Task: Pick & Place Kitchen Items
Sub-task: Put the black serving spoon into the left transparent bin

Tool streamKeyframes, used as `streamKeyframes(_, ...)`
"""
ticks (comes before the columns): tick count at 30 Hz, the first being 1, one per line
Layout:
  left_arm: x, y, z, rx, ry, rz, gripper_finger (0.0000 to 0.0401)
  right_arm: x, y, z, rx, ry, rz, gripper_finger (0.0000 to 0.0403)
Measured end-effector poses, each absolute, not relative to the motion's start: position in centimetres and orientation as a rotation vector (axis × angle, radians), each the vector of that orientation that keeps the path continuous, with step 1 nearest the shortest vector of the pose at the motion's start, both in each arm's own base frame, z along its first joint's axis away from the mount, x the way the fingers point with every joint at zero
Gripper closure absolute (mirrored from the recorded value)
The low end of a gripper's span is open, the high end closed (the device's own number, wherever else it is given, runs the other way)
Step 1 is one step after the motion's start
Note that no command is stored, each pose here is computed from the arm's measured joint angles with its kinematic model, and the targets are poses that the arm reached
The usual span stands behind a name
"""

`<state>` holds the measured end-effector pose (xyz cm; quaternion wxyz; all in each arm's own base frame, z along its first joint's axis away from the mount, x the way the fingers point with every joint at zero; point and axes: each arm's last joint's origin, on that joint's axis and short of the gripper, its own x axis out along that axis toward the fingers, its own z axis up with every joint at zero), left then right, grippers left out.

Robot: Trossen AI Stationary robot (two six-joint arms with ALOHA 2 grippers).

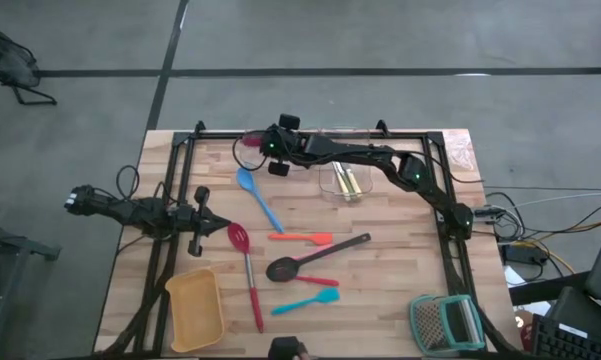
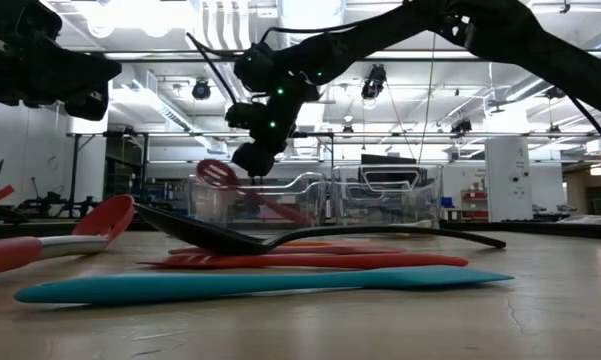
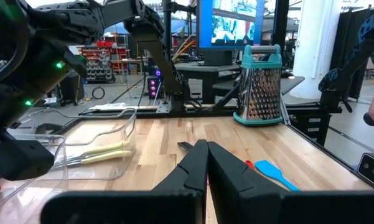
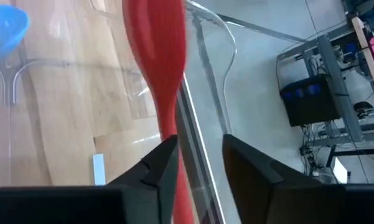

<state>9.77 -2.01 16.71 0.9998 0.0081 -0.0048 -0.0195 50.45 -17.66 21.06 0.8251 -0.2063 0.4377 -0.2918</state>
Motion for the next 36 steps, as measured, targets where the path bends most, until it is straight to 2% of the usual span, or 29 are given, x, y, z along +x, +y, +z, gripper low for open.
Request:
streamKeyframes(8, 9.8, -2.0, 16.7, 0.016, -0.01, -0.039, 0.0389, 50.1, -16.7, 21.6, -0.415, 0.959, -0.618, 0.0218)
streamKeyframes(14, 9.8, -2.0, 16.7, 0.016, -0.01, -0.04, 0.0389, 49.6, -13.7, 24.6, -0.354, 0.945, -0.608, 0.0205)
streamKeyframes(19, 9.8, -2.0, 16.7, 0.016, -0.01, -0.039, 0.0389, 49.2, -10.6, 26.6, -0.247, 0.905, -0.61, 0.0213)
streamKeyframes(26, 9.8, -2.0, 16.7, 0.016, -0.01, -0.039, 0.0389, 48.6, -5.3, 28.2, -0.219, 0.899, -0.543, 0.0232)
streamKeyframes(36, 9.8, -2.0, 16.7, 0.016, -0.01, -0.039, 0.0389, 48.3, 1.1, 27.8, -0.16, 0.907, -0.484, 0.026)
